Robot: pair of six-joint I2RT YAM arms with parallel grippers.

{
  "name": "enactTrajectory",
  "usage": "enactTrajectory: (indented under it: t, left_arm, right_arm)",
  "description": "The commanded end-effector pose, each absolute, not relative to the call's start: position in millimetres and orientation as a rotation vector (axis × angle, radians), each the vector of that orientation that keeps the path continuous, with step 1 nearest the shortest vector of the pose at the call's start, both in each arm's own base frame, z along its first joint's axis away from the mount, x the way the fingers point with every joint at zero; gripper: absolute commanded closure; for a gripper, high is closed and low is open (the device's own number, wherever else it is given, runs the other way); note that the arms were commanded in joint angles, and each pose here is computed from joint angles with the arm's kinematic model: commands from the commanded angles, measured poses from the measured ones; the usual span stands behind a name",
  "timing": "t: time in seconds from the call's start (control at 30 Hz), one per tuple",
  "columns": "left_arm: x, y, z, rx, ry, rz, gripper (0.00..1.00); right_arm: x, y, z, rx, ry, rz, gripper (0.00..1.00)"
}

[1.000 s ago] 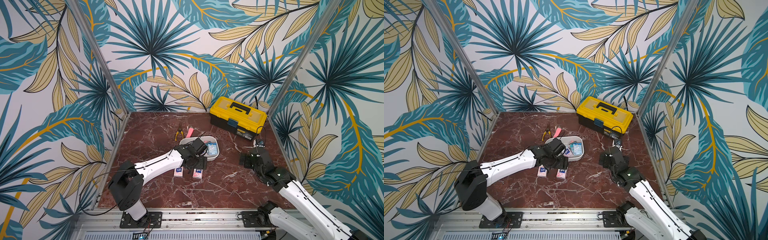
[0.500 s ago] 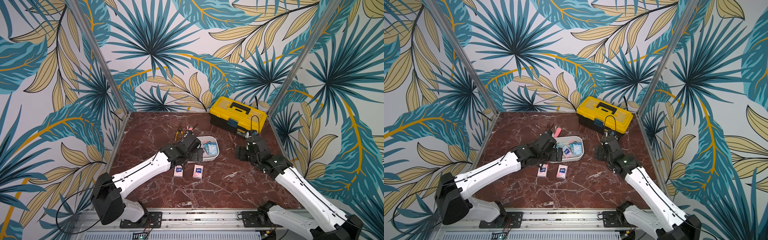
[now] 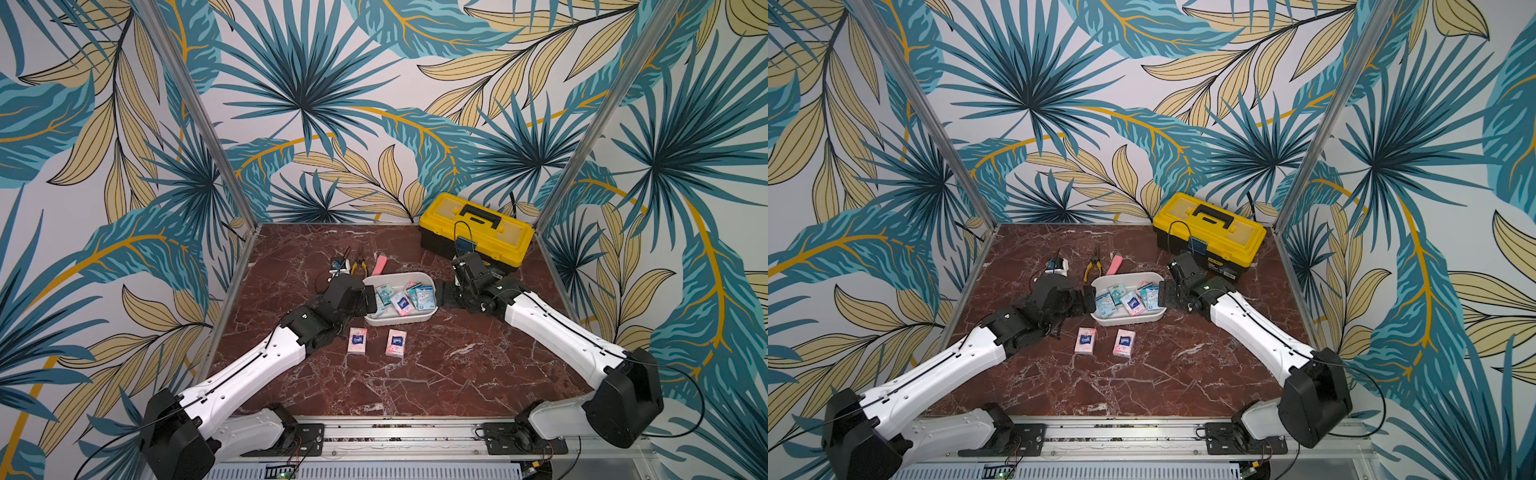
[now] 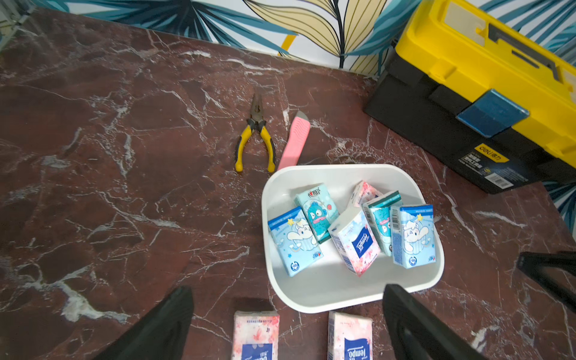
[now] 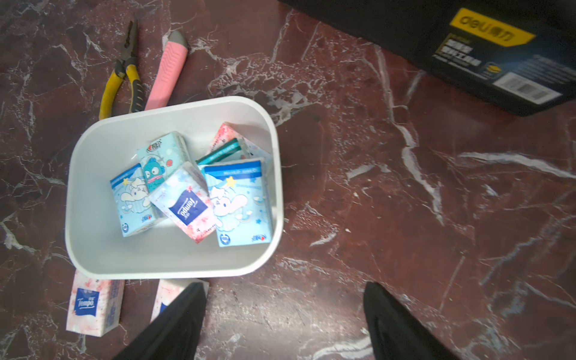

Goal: Take the pocket tissues out of the storage box
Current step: Pick up the pocket tissues from the storage box.

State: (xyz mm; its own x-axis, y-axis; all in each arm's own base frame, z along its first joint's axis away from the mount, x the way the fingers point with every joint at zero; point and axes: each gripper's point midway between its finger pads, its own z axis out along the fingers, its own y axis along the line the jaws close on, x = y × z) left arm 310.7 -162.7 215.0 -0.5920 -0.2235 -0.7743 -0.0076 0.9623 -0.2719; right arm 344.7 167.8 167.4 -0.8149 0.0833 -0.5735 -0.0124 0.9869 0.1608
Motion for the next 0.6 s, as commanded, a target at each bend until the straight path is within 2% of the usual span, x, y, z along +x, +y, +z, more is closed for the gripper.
enactTrajectory:
  t: [0.0,0.33,0.57]
  left_arm:
    - [315,-147,221,-0.233,2.105,-0.287,0.0]
    - [315,-133,219,-0.228,2.107,-0.208,0.0]
    - [314,-123,216,-0.251,2.113,-0.157,0.0]
  right_arm:
    - [358,187,166,0.038,2.515,0.227,0.15]
    - [387,217,142,-0.011,2.564,0.193,0.16]
    - [400,217,123,0.019,2.588,0.124,0.16]
